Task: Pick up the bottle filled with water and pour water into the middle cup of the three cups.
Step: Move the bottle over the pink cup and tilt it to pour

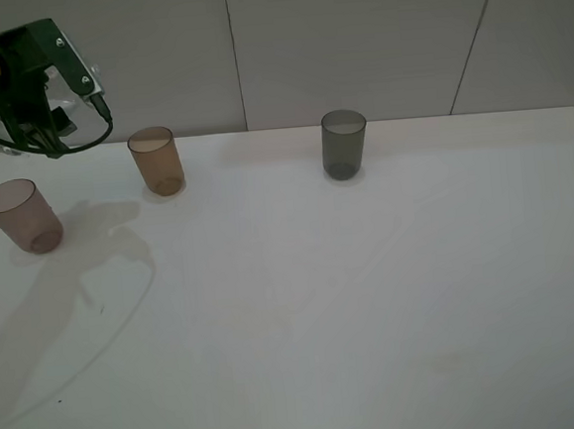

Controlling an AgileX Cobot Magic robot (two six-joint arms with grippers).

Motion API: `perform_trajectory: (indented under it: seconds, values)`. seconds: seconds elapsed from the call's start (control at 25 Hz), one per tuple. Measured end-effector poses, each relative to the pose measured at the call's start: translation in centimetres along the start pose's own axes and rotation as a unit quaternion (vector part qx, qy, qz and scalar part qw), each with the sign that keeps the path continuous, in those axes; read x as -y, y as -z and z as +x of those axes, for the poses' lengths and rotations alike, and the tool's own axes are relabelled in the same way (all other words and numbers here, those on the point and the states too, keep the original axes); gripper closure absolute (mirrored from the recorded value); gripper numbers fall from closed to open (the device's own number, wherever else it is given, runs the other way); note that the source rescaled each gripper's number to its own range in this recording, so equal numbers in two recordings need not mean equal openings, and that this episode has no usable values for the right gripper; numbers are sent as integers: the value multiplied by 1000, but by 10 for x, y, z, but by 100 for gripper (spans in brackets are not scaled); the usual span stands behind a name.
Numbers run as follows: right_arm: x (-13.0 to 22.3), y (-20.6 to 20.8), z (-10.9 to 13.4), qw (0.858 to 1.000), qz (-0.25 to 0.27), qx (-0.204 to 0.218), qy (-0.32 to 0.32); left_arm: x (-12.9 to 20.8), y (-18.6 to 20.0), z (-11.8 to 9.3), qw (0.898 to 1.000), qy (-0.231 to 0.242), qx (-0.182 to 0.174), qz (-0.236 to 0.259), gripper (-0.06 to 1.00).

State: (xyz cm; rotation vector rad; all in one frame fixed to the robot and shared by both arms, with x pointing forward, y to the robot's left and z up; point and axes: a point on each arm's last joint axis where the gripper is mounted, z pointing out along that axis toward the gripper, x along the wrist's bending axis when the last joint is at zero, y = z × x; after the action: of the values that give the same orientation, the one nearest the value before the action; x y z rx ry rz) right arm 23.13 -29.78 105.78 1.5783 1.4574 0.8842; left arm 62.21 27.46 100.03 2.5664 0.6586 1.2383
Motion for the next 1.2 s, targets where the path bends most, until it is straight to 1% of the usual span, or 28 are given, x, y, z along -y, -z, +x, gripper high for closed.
perform_trajectory:
  seconds: [0.2, 0.36, 0.56, 0.68, 0.84, 1.0, 1.2]
  values:
    - [0, 0, 0, 1000, 0, 0, 0, 1, -1, 2, 1000, 2, -5, -8, 93]
    - [0, 0, 0, 1000, 0, 0, 0, 2, -6, -2, 1000, -4, 5, -13, 93]
    - [0, 0, 0, 1000, 0, 0, 0, 3, -15, -8, 999, -48, 21, -12, 93]
    - [0, 0, 0, 1000, 0, 0, 0, 3, -21, -4, 998, -59, 25, -7, 93]
    - [0, 0, 0, 1000, 0, 0, 0, -1, -28, 7, 997, -68, 33, 4, 93]
    - [0, 0, 0, 1000, 0, 0, 0, -5, -37, 14, 994, -100, 37, 12, 93]
    - [0, 0, 0, 1000, 0, 0, 0, -1, -48, 10, 990, -131, 48, 23, 93]
